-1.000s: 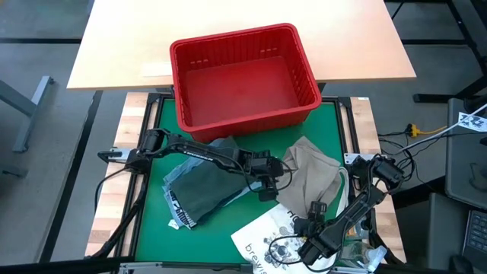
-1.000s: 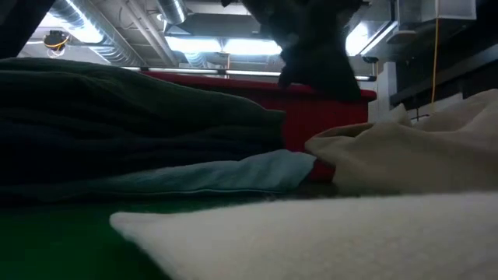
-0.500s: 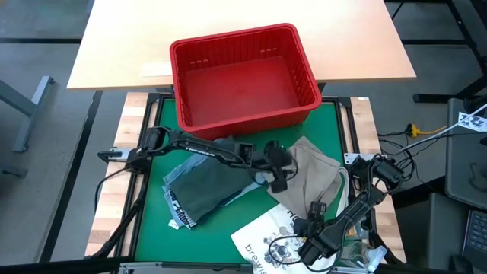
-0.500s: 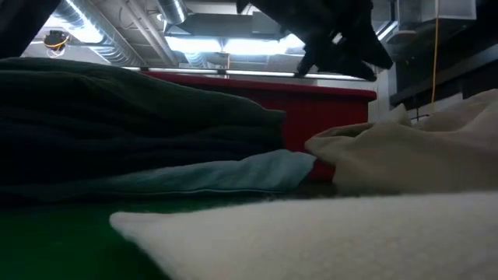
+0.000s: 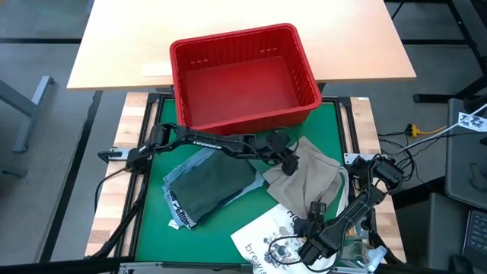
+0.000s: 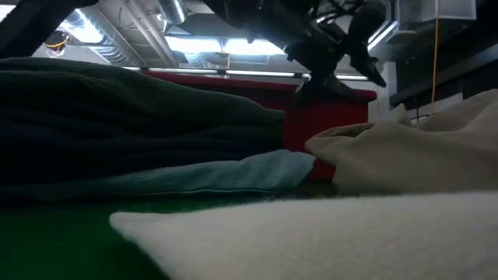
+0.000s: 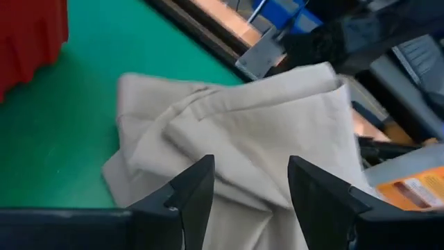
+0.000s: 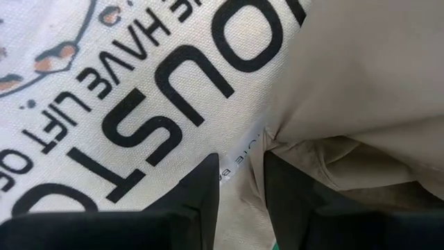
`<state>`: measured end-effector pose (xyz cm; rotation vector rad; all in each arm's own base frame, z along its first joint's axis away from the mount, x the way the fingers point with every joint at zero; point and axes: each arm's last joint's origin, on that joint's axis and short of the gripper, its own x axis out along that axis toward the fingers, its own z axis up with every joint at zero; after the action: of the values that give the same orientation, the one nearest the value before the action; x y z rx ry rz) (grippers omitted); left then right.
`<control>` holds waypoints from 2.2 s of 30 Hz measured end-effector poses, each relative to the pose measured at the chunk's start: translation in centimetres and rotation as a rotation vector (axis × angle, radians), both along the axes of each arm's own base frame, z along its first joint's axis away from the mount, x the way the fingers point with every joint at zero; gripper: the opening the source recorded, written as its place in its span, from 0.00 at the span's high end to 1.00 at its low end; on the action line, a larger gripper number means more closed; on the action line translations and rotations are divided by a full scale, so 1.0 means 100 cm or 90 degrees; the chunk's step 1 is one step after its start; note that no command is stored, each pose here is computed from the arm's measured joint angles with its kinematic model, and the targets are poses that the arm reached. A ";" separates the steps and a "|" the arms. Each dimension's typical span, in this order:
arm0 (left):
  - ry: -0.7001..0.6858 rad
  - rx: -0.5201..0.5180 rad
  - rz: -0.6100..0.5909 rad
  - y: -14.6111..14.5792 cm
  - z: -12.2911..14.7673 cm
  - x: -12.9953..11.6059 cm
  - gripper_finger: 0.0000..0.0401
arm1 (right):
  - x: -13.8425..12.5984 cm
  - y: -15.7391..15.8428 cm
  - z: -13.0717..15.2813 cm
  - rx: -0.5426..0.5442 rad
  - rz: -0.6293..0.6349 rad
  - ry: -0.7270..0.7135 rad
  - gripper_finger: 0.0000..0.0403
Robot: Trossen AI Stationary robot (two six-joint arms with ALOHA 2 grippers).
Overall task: Fold Laundry from Bin
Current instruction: Fold the light brown shorts
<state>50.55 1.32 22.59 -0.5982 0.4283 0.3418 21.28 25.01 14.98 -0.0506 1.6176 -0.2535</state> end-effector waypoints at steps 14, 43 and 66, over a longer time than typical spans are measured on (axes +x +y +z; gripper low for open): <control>-0.015 -0.043 -0.006 0.011 -0.041 0.016 0.56 | 0.000 0.000 0.000 0.004 0.018 0.006 0.74; -0.045 0.007 -0.002 0.021 -0.039 0.019 0.69 | 0.000 0.000 0.000 0.006 0.033 0.012 0.74; 0.001 -0.072 -0.089 0.030 -0.036 0.011 0.50 | 0.002 0.002 0.000 0.021 0.026 -0.003 0.74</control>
<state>51.66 4.34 19.04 -0.6740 0.4898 0.1856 21.48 25.23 14.95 -0.0583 1.6144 -0.1953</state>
